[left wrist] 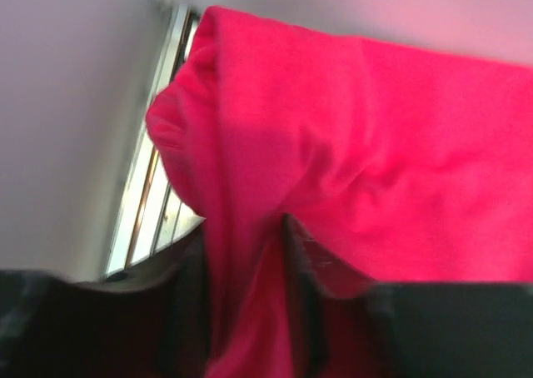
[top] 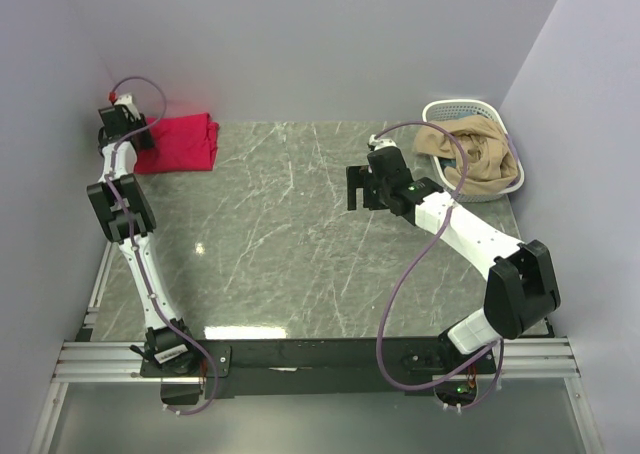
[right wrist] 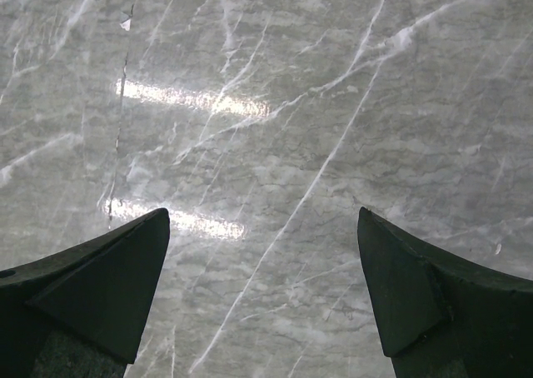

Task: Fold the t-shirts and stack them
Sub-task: Neatly place the folded tshirt to the corner, then reset both grippers

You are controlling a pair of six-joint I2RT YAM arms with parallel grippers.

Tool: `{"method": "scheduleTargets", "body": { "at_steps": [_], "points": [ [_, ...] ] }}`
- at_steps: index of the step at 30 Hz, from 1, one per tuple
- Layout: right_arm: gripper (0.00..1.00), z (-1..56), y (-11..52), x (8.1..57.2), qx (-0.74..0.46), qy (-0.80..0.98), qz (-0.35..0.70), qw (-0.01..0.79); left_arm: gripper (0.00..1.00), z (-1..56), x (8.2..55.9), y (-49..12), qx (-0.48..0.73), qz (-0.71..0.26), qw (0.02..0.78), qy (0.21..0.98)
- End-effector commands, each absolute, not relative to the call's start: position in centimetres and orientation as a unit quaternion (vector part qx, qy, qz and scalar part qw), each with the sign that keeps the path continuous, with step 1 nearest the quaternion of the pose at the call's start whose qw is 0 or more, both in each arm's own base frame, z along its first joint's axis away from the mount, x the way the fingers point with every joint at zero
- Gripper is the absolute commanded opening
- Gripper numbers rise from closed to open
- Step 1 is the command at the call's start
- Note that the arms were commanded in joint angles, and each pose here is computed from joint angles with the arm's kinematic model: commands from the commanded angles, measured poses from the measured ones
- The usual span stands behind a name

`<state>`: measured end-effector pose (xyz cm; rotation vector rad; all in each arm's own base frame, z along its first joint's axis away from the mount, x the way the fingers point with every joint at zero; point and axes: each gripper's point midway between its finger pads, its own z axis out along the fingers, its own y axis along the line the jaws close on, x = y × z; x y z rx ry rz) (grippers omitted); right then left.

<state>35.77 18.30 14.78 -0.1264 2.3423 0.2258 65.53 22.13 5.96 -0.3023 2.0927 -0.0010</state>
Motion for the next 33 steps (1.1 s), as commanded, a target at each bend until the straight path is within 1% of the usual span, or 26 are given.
{"method": "scheduleTargets", "body": {
  "at_steps": [1,2,3,5,6,8,9,15,19,21,22,23,24,25,26,28,29,30,31,32,33],
  "points": [
    [1.0,16.8,19.0,37.0,-0.044,0.906,0.107,0.407,0.46,12.1,65.6,22.9,-0.121,0.025,0.539,0.833],
    [1.0,17.0,19.0,37.0,-0.043,0.905,0.109,0.408,0.51,12.6,65.3,22.8,-0.121,0.026,0.541,0.832],
    [1.0,17.0,19.1,36.9,-0.045,0.905,0.11,0.409,0.6,13.1,65.3,22.9,-0.12,0.029,0.547,0.828],
    [1.0,17.1,19.1,36.9,-0.046,0.904,0.113,0.41,0.63,13.9,65.2,22.7,-0.118,0.032,0.55,0.826],
    [1.0,17.1,19.1,36.8,-0.047,0.904,0.114,0.41,0.66,14.5,65.1,22.8,-0.116,0.037,0.552,0.825],
    [1.0,17.0,19.2,36.7,-0.049,0.904,0.117,0.409,0.69,15.8,65.1,23.1,-0.118,0.057,0.559,0.818],
    [1.0,17.0,19.2,36.6,-0.049,0.904,0.118,0.409,0.72,16.3,65.0,23.3,-0.119,0.068,0.562,0.816],
    [1.0,16.9,19.5,36.4,-0.055,0.903,0.127,0.407,0.76,20.6,64.9,24.2,-0.128,0.097,0.592,0.79],
    [1.0,17.1,19.4,36.4,-0.054,0.902,0.125,0.41,0.75,23.2,64.4,23.0,-0.119,0.091,0.602,0.784],
    [1.0,17.2,19.2,36.5,-0.052,0.901,0.123,0.413,0.99,25.2,63.8,21.2,-0.118,0.077,0.611,0.779],
    [1.0,17.2,19.2,36.5,-0.053,0.901,0.122,0.414,0.99,24.9,63.5,20.1,-0.117,0.058,0.608,0.783],
    [1.0,17.5,19.2,36.5,-0.052,0.899,0.122,0.418,0.99,27.3,63.1,18.0,-0.107,0.03,0.623,0.774],
    [1.0,17.6,19.1,36.5,-0.05,0.898,0.122,0.419,0.99,28.1,62.9,16.7,-0.103,0.014,0.629,0.771],
    [1.0,17.7,19.0,36.4,-0.05,0.898,0.121,0.42,0.99,27.4,62.5,15.0,-0.107,0.001,0.622,0.776],
    [1.0,18.2,18.9,36.3,-0.05,0.895,0.124,0.426,0.99,29.7,61.8,13.5,-0.107,-0.009,0.635,0.765],
    [1.0,18.6,18.7,36.1,-0.05,0.891,0.125,0.433,0.99,29.4,60.9,11.1,-0.112,-0.02,0.622,0.775],
    [1.0,19.2,18.6,36.0,-0.05,0.887,0.126,0.441,0.99,30.8,60.2,8.5,-0.104,-0.031,0.626,0.772],
    [1.0,19.4,18.4,36.0,-0.047,0.886,0.122,0.445,1.0,30.7,59.6,7.0,-0.101,-0.035,0.619,0.778],
    [1.0,19.5,18.1,35.9,-0.045,0.886,0.116,0.447,0.99,28.9,59.0,3.9,-0.088,-0.044,0.602,0.792],
    [1.0,19.7,17.6,35.8,-0.041,0.886,0.107,0.449,0.99,30.5,57.7,2.8,-0.091,-0.037,0.615,0.783],
    [1.0,19.9,17.3,35.8,-0.038,0.886,0.102,0.452,0.99,30.4,56.9,1.2,-0.083,-0.045,0.611,0.786]
  ]
}}
